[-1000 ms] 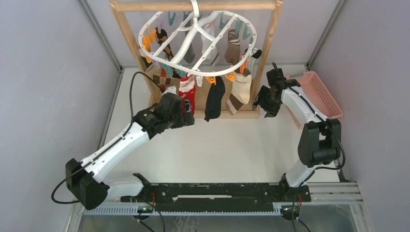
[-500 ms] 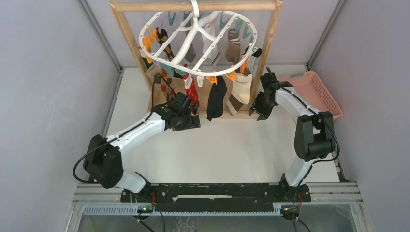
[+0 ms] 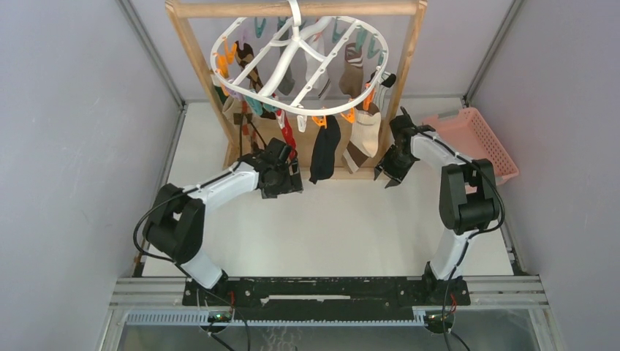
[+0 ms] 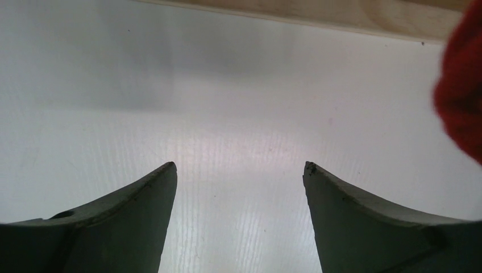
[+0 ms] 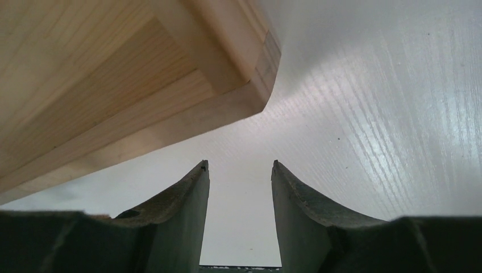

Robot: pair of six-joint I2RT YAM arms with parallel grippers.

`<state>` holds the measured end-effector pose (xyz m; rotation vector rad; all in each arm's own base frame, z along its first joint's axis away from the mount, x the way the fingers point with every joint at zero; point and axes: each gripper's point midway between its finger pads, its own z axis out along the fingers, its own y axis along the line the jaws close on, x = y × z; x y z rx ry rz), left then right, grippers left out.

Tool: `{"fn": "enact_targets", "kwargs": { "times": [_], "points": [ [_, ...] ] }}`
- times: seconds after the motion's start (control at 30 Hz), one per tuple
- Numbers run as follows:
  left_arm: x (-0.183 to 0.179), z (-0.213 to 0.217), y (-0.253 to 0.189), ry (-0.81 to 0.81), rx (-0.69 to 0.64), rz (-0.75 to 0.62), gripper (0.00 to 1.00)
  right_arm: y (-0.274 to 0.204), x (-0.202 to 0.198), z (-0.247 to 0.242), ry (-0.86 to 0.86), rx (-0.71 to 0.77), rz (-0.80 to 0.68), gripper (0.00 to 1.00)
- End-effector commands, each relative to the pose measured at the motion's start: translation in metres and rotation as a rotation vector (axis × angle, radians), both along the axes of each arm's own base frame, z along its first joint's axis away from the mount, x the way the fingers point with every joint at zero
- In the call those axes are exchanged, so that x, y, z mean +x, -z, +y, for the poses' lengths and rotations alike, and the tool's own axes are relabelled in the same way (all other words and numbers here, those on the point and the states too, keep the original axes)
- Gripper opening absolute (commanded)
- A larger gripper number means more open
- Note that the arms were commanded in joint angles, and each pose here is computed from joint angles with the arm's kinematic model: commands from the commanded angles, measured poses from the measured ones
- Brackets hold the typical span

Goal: Remove the socks clipped to the hanger
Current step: Move the clothesline to the hanger.

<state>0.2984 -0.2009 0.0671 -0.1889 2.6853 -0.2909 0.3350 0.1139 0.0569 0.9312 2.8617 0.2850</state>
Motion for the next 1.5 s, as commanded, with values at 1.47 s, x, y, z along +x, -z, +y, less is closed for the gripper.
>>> {"fn": "enact_targets", "kwargs": {
  "times": [1.47],
  "points": [
    [0.138,0.031,-0.005,-0.068,0.027,-0.083,0.84,-0.025,0.119,-0.056,0.08,0.025,-0.156,0.53]
  ]
}}
